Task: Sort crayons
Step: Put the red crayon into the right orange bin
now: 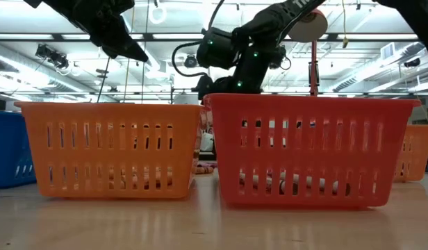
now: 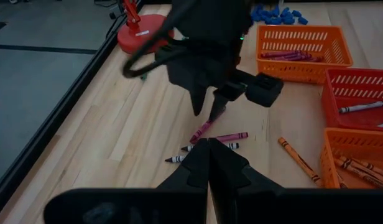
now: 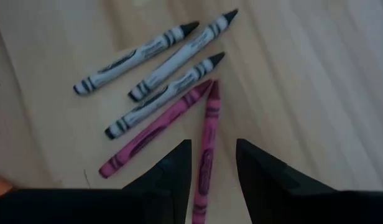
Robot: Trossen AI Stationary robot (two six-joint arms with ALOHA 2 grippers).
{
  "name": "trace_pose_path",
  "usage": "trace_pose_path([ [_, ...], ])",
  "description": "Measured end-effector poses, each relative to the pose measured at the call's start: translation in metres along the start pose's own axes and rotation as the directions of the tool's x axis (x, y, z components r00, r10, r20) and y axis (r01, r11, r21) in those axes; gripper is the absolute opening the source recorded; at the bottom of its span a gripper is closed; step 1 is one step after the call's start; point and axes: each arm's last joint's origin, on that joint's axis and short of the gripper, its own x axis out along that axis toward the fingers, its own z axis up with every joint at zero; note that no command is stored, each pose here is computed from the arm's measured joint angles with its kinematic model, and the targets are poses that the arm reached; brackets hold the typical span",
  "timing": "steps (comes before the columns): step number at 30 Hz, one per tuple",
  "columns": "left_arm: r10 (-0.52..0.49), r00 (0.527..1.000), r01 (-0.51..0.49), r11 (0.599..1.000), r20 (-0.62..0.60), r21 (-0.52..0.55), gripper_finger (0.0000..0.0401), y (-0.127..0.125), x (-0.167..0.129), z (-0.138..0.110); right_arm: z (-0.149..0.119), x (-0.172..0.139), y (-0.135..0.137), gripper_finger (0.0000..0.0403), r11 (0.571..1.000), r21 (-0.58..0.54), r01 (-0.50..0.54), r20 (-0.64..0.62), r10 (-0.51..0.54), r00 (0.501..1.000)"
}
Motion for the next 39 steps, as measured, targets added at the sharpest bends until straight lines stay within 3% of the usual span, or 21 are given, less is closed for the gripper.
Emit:
trace_pose_path([
  [8, 0.000, 1.000, 0.000, 1.000, -0.001, 0.001, 0.0007, 0.000, 0.000, 0.000, -0.005, 0.031, 0.002, 0.0130, 1.000, -0.005, -0.019, -0.024, 0.018, 1.000],
  [14, 0.000, 1.000, 0.000, 1.000, -0.005, 0.002, 0.0007, 0.000, 0.000, 0.000, -0.008, 0.036, 0.003, 0.0126, 0.999, 0.000, -0.035, -0.050, 0.035, 0.998],
  [19, 0.000, 1.000, 0.000, 1.000, -0.007, 0.003, 0.0007, 0.000, 0.000, -0.001, -0.009, 0.036, 0.003, 0.0098, 0.998, 0.008, -0.066, -0.069, 0.067, 0.995],
  [27, 0.000, 1.000, 0.000, 1.000, -0.007, 0.003, 0.0007, 0.000, 0.000, -0.001, -0.009, 0.037, 0.000, 0.0020, 0.992, 0.047, -0.116, -0.091, 0.120, 0.989],
  [33, 0.000, 1.000, 0.000, 1.000, -0.007, 0.003, 0.0007, 0.000, 0.000, -0.001, -0.008, 0.032, -0.004, 0.0027, 0.985, 0.087, -0.149, -0.104, 0.157, 0.982],
  [39, 0.000, 1.000, 0.000, 1.000, -0.009, 0.003, 0.0007, 0.000, 0.000, -0.001, -0.007, 0.002, -0.008, 0.0036, 0.987, 0.088, -0.137, -0.119, 0.147, 0.982],
])
